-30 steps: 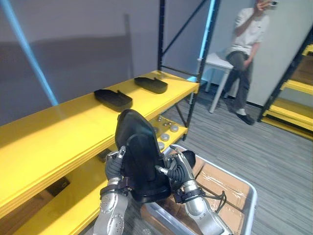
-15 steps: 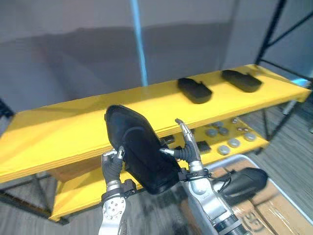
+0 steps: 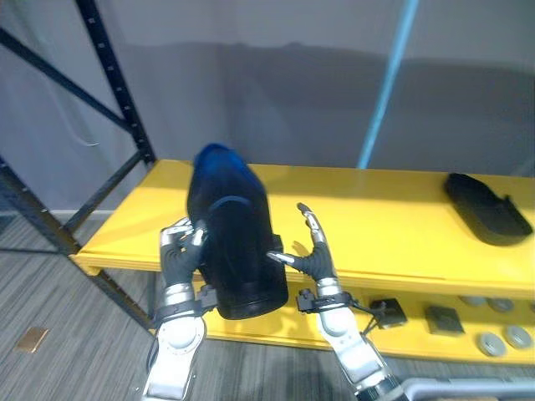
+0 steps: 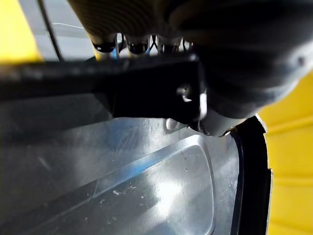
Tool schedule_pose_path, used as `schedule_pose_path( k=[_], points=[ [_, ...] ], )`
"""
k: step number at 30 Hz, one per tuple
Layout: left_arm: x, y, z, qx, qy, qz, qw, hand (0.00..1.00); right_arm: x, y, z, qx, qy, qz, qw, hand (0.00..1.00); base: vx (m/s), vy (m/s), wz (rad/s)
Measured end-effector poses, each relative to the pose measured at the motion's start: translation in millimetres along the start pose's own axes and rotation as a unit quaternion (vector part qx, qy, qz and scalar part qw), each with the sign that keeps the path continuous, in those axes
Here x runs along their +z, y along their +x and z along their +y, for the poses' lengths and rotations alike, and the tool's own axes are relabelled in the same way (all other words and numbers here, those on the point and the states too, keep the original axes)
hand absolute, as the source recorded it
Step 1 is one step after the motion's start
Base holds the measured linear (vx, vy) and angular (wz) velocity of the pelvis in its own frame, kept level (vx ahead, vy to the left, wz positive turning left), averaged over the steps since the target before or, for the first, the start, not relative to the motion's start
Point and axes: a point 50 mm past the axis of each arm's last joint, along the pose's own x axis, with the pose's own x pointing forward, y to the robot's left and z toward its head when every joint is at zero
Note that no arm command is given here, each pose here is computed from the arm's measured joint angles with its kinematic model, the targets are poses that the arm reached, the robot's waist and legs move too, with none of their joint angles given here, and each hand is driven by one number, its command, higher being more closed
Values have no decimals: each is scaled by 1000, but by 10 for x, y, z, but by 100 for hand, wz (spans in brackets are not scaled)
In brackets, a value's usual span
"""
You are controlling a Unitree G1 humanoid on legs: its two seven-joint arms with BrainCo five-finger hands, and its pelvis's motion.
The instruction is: Walk over and take plastic housings, then place them on the shelf
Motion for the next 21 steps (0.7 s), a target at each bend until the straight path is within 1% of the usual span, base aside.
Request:
schedule_pose_path(
  k=[2, 5, 8, 12, 15, 16, 17, 19, 21],
  points=[
    [-36, -21, -50, -11, -4, 10, 1000, 100, -76, -72, -46, -1, -9, 16, 1000, 0, 199, -28, -2],
    [-100, -9, -110, -30, -2, 23, 999, 100, -106, -155, -65, -5, -3, 28, 1000, 0, 199, -32, -24],
    [-188, -5, -168, -44, 0, 41, 998, 100, -146, -267, -86, -5, 17, 47, 999, 0, 178, 2, -19],
    [-330, -26, -172, -33, 3, 75, 997, 100, 4, -233, -181, -10, 30, 10, 999, 0, 103, 65, -56],
    [-401, 17, -163, -18, 7, 90, 996, 100, 172, -183, -447, -57, 39, -35, 997, 0, 60, 156, -51],
    [-411, 61, -149, -6, 7, 94, 996, 100, 224, -184, -600, -83, 32, -53, 995, 0, 32, 203, -58],
    [-454, 74, -98, 5, 15, 105, 994, 100, 220, -229, -711, -107, 28, -50, 993, 0, 37, 213, -57],
    [-470, 114, -48, 17, 24, 110, 993, 100, 325, -311, -861, -137, 27, -68, 988, 0, 67, 203, -38],
    [-439, 175, -35, 26, 15, 105, 994, 100, 407, -329, -995, -160, 29, -89, 983, 0, 96, 210, -41]
  ],
)
